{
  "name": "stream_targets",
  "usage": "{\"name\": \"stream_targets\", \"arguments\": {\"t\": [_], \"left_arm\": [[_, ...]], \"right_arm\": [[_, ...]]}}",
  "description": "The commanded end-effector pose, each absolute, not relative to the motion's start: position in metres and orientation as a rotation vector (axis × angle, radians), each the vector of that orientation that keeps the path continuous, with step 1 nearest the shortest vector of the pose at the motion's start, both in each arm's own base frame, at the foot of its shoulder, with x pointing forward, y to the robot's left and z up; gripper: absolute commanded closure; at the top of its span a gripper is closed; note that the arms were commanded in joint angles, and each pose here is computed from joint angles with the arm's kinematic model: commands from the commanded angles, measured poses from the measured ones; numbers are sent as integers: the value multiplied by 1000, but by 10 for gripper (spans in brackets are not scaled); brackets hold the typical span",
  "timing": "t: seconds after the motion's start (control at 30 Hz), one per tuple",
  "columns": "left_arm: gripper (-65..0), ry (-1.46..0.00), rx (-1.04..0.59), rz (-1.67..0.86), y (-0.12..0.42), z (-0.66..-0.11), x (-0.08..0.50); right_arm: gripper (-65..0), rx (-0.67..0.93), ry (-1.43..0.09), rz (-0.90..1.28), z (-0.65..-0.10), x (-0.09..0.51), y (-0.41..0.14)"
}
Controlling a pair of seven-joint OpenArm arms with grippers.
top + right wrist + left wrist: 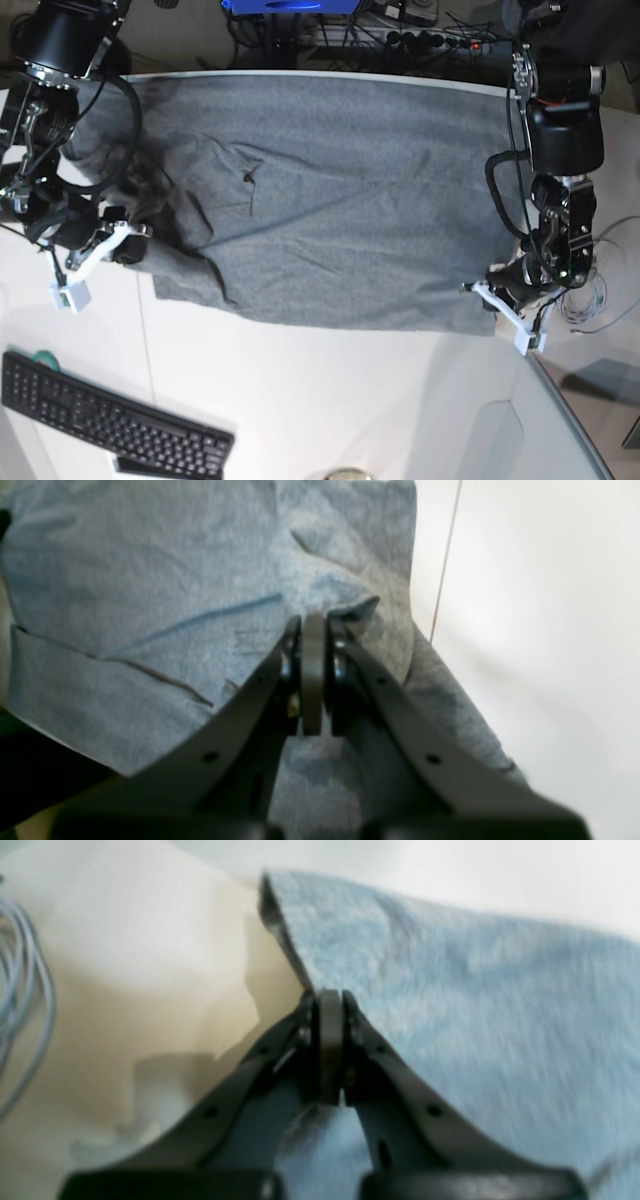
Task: Layout the t-shirt on the table in an organized manner, then fold the t-shirt properly
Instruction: 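Move the left gripper down the t-shirt side and grasp its edge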
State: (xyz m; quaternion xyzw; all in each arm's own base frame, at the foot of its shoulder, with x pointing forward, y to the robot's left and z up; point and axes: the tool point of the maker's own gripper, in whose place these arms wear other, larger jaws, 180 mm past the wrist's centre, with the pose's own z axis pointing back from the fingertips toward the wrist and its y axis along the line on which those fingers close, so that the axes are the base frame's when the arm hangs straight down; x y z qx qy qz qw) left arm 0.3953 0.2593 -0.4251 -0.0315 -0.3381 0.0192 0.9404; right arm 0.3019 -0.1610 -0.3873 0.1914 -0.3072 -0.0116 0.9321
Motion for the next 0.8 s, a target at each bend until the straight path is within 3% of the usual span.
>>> {"name": "stream_targets", "arguments": {"t": [0.0,0.27,0.53,0.63,0.7,0.77], "left_arm": [[0,-711,-46,60,273,-411,395],[0,-597,-23,110,284,-426,333],[-7,-542,-21,115,285,-443,306],[-253,-527,-17,118,287,-447,299],[-362,-530,-9,151,297,-447,294],[-416,-565,2,201,310,-438,294]], "right_arm": [[-6,396,-685,-9,-373,313,-163],[-6,399,-686,-10,-373,313,-162],[-6,402,-682,-10,-373,313,-161],[-6,400,-682,-9,-373,313,-162],[-6,400,-682,-9,-373,313,-162],[-6,400,-682,-9,-373,313,-162]]}}
